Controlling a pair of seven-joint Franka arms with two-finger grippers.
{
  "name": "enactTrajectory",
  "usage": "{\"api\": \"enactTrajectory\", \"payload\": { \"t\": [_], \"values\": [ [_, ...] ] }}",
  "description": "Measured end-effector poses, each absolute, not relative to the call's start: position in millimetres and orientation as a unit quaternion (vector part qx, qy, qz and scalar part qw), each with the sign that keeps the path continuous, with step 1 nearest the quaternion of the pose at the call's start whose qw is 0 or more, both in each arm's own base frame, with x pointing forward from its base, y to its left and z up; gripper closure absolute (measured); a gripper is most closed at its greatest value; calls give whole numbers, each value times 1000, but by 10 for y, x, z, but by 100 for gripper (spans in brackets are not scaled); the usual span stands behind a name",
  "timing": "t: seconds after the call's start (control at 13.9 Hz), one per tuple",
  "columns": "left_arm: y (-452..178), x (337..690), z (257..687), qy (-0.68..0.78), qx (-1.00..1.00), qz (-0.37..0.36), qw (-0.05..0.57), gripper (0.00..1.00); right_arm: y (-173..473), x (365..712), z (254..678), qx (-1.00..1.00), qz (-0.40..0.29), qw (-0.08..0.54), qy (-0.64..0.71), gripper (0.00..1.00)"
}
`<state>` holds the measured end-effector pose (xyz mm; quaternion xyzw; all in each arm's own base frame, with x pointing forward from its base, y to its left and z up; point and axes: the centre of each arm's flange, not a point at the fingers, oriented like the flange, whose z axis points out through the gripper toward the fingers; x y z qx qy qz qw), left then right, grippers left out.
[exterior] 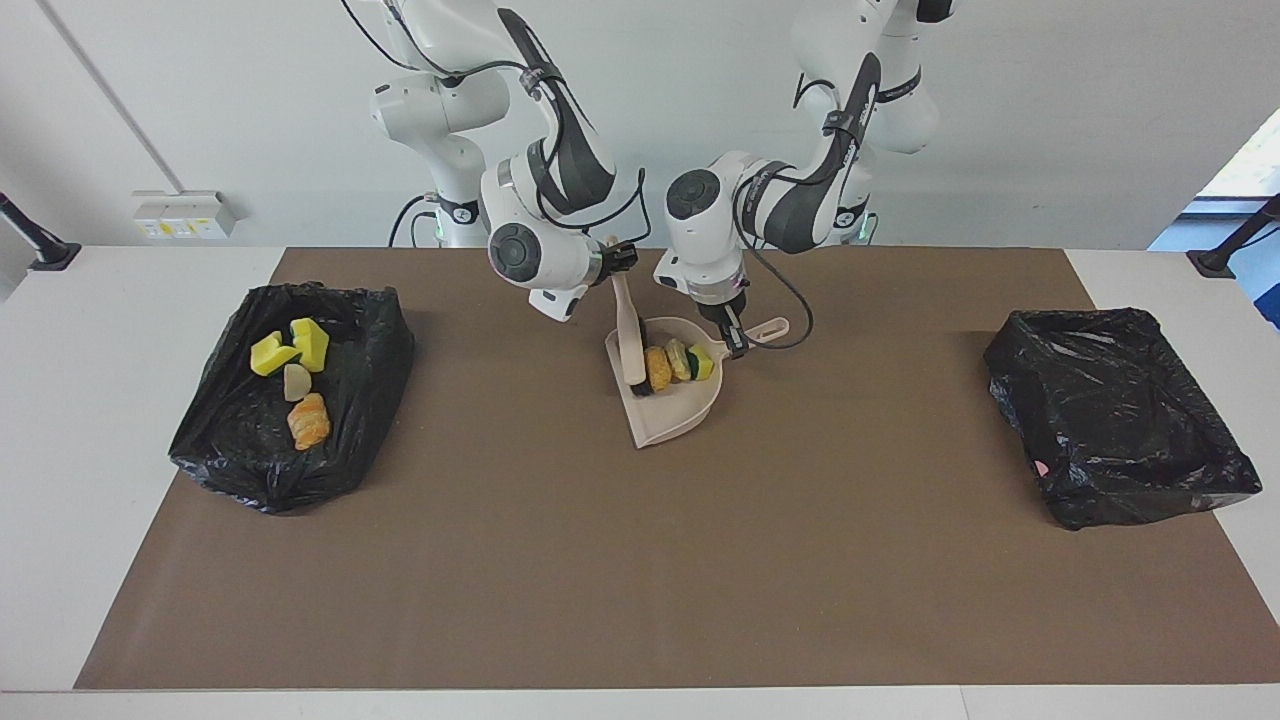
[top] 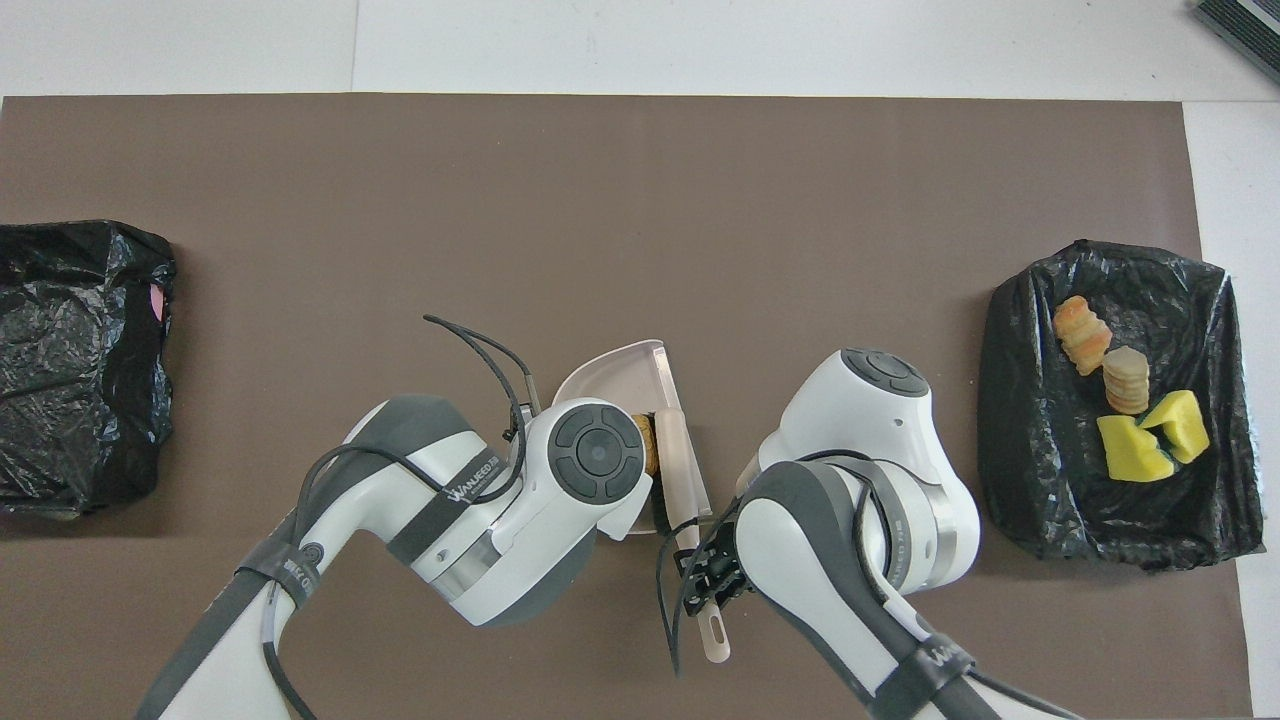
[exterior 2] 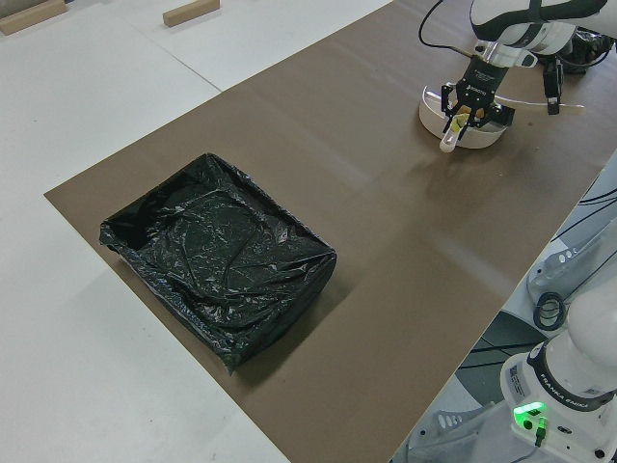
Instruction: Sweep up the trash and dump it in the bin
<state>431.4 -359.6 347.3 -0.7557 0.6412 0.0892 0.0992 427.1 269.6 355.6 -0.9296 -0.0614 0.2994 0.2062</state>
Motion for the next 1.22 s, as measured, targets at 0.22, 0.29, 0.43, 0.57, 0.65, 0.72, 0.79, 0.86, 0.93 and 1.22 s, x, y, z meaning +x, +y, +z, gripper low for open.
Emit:
{"api": "enactTrajectory", "payload": {
  "t": [0.22, 0.29, 0.43, 0.57, 0.65, 0.72, 0.79, 0.86, 0.93, 1.22],
  "values": [
    [-3533, 4385, 3470, 654, -746, 80, 95, 67, 2540, 4377, 3826, -943, 286, 164, -53, 74],
    [-3505, 4416, 3468, 656, -745, 77, 94, 67, 2469, 4376, 3893, -946, 285, 146, -52, 74],
    [-3478, 4447, 3468, 661, -741, 74, 92, 67, 2350, 4332, 4006, -953, 282, 95, -52, 74],
    [-3464, 4464, 3471, 670, -733, 73, 91, 67, 2293, 4244, 4097, -957, 281, 45, -52, 74],
    [-3444, 4486, 3473, 676, -728, 72, 90, 67, 2303, 4185, 4128, -958, 280, 29, -52, 74],
    [-3409, 4524, 3479, 682, -723, 69, 89, 67, 2340, 4109, 4138, -958, 280, 18, -55, 74],
    [-3353, 4571, 3491, 688, -717, 68, 88, 67, 2395, 4012, 4129, -958, 281, 11, -57, 74],
    [-3288, 4618, 3521, 693, -713, 67, 87, 67, 2435, 3920, 4112, -957, 283, 5, -58, 74],
    [-3227, 4659, 3570, 694, -712, 64, 87, 67, 2464, 3842, 4095, -957, 282, 1, -61, 74],
    [-2875, 4858, 3955, 699, -708, 38, 91, 67, 2682, 3579, 4005, -967, 251, 14, -38, 74]
  ]
}}
